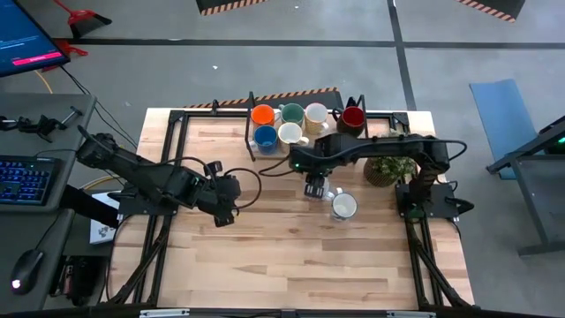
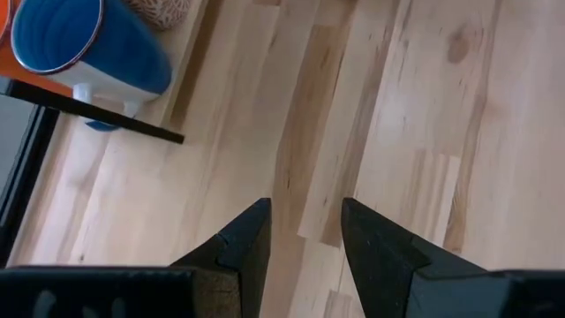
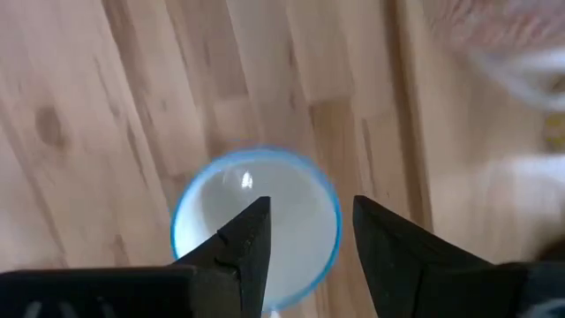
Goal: Place coffee mugs
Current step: Put the red patterned mug on the shelf
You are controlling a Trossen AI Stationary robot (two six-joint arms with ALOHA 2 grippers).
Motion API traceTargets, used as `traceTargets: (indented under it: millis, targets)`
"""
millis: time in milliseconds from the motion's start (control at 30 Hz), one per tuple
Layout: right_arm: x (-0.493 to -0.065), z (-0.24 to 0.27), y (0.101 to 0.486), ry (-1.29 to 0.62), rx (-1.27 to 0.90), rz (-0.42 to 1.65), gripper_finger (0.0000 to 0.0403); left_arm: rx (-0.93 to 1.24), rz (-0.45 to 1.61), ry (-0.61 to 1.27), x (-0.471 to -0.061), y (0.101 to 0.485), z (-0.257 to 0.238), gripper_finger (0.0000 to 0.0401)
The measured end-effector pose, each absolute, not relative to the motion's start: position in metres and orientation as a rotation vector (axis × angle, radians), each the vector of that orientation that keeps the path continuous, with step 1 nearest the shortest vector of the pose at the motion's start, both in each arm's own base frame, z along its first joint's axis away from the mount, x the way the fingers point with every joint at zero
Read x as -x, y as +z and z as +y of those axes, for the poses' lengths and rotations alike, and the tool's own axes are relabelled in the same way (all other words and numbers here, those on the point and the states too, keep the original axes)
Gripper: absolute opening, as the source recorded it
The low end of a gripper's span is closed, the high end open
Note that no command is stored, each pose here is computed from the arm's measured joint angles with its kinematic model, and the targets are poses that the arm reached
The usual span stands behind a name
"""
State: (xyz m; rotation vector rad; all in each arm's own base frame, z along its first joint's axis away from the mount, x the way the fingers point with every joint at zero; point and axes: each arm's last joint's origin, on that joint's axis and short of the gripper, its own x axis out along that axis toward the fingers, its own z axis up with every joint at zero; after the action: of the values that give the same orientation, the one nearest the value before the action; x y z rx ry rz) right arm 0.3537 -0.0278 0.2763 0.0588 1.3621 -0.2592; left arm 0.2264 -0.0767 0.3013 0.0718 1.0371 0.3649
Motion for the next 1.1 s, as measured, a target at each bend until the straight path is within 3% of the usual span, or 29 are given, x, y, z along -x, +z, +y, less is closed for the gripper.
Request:
traceTargets:
  millis: [200, 500, 800, 1100]
  targets:
    - [-0.345, -0.041, 0.273, -0.237, -0.065, 1.466, 0.0140, -0.080, 1.038, 0.360, -0.227, 0.301, -0.077, 0.0129]
    - [-0.344, -0.058, 0.272, -0.170, -0.109, 1.452, 0.0140, -0.082, 1.033, 0.366, -0.227, 0.301, -0.077, 0.0129]
    - [-0.336, -0.057, 0.236, -0.177, -0.094, 1.527, 0.0140, -0.059, 1.027, 0.380, -0.227, 0.301, -0.077, 0.0129]
    - [-0.338, -0.054, 0.209, -0.140, -0.154, 1.460, 0.0140, -0.057, 1.027, 0.381, -0.227, 0.301, -0.077, 0.0129]
